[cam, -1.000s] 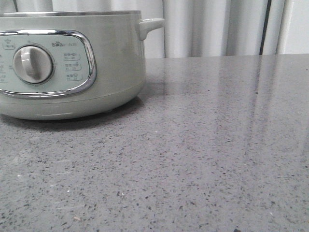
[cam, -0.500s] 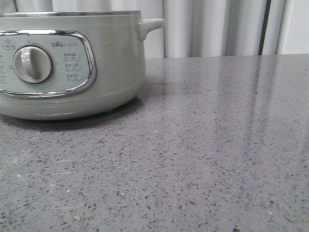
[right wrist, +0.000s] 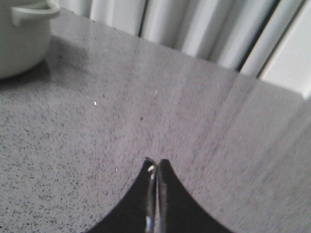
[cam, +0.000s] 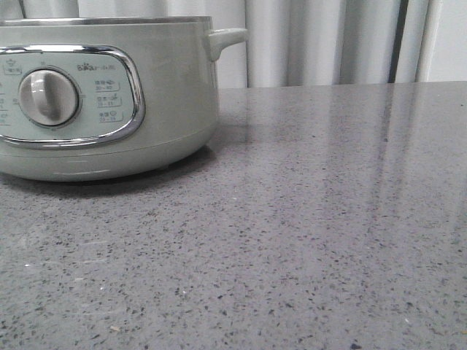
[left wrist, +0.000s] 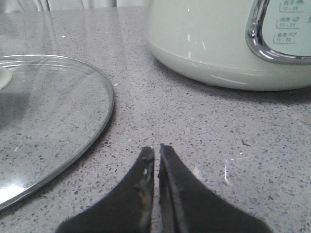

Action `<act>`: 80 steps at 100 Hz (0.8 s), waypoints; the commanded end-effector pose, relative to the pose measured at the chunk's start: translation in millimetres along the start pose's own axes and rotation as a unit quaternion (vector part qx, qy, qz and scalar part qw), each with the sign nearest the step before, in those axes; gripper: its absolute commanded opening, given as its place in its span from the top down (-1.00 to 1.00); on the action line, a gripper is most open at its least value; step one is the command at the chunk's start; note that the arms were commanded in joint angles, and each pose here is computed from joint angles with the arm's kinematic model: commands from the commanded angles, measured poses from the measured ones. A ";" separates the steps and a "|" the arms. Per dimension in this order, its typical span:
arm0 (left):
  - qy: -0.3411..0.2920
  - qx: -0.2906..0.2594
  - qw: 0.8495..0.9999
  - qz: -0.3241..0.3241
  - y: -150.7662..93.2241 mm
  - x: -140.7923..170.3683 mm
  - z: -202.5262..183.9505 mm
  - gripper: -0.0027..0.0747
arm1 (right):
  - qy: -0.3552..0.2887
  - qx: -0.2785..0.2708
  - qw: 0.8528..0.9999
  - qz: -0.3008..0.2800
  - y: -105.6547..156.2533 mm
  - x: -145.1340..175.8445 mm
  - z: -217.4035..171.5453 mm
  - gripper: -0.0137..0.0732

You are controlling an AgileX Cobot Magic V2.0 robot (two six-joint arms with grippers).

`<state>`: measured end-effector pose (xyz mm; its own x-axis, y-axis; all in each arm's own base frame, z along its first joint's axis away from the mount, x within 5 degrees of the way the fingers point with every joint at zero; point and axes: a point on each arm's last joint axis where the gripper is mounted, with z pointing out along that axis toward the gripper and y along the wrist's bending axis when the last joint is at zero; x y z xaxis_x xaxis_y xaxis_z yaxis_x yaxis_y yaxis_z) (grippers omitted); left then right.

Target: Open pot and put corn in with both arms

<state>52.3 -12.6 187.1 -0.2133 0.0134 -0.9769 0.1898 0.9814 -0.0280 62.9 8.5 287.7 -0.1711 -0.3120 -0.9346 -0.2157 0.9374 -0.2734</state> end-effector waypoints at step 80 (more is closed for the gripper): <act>-0.025 -0.001 1.000 -0.008 0.5 3.4 0.6 0.96 | 0.006 0.049 0.996 0.070 27.0 106.3 14.5 0.81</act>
<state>52.3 -12.6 187.1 -0.2133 0.0134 -0.9769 0.1898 0.9814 -0.0280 53.3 3.1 181.7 -0.2226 -0.1802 -0.9581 -0.1011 0.9817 -0.1612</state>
